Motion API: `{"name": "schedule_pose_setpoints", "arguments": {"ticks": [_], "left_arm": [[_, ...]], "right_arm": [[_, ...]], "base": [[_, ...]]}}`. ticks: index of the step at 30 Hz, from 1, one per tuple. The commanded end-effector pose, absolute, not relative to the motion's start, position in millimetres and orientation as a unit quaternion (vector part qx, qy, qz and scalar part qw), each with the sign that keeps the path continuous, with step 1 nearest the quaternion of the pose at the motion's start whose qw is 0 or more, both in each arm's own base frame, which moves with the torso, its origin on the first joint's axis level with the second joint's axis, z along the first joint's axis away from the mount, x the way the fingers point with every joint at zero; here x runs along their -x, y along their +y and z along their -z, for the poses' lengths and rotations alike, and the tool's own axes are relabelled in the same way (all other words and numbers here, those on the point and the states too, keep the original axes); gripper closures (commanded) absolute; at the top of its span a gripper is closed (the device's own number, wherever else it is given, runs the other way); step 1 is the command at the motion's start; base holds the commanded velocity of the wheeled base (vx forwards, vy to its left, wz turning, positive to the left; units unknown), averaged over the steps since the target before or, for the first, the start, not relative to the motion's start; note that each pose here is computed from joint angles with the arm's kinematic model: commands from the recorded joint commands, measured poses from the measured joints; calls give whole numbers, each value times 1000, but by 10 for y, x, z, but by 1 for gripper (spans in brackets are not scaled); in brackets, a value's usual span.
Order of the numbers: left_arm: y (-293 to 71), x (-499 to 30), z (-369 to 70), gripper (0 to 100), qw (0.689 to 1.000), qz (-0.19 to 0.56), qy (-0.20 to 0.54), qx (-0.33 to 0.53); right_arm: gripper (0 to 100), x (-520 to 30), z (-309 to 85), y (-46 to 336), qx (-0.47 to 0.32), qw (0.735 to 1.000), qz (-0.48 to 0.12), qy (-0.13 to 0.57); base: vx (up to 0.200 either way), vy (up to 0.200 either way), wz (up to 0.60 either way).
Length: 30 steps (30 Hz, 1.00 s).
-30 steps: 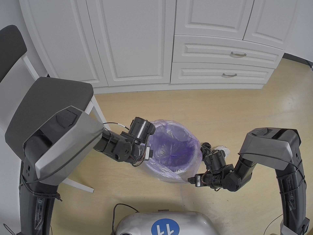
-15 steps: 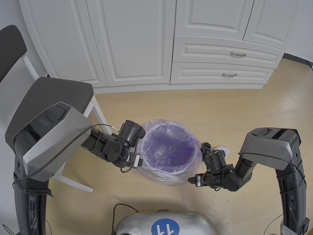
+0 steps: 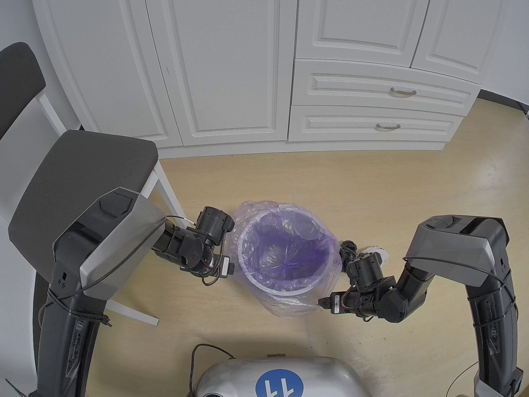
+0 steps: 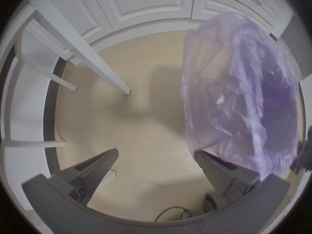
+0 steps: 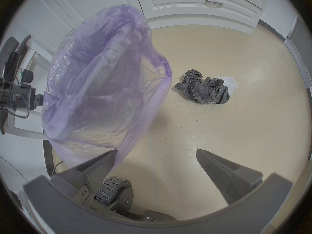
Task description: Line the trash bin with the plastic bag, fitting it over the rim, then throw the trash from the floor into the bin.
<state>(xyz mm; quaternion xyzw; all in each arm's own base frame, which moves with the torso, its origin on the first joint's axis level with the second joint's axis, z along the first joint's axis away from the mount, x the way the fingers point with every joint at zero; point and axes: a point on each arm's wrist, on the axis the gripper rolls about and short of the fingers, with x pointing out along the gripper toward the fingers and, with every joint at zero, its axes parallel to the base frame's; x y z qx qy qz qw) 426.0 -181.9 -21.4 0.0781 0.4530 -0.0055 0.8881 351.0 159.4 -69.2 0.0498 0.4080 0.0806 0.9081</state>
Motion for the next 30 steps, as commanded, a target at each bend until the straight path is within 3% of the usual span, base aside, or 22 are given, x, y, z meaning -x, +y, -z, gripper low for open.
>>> {"name": "schedule_pose_setpoints", "arguments": {"ticks": [1, 6, 30], "left_arm": [[-1736, -4535, 484, 0, 893, -23, 448, -33], [-1759, -4716, 589, 0, 901, -37, 433, 4], [-1745, -4744, 748, 0, 871, -66, 486, -27]], "right_arm": [[0, -3522, 696, 1587, -53, 908, -79, 407], [0, -3539, 704, 1581, -55, 909, -76, 406], [0, -3738, 642, 1254, -75, 926, -29, 370]], "base": [[0, 0, 0], [0, 0, 0], [0, 0, 0]]}}
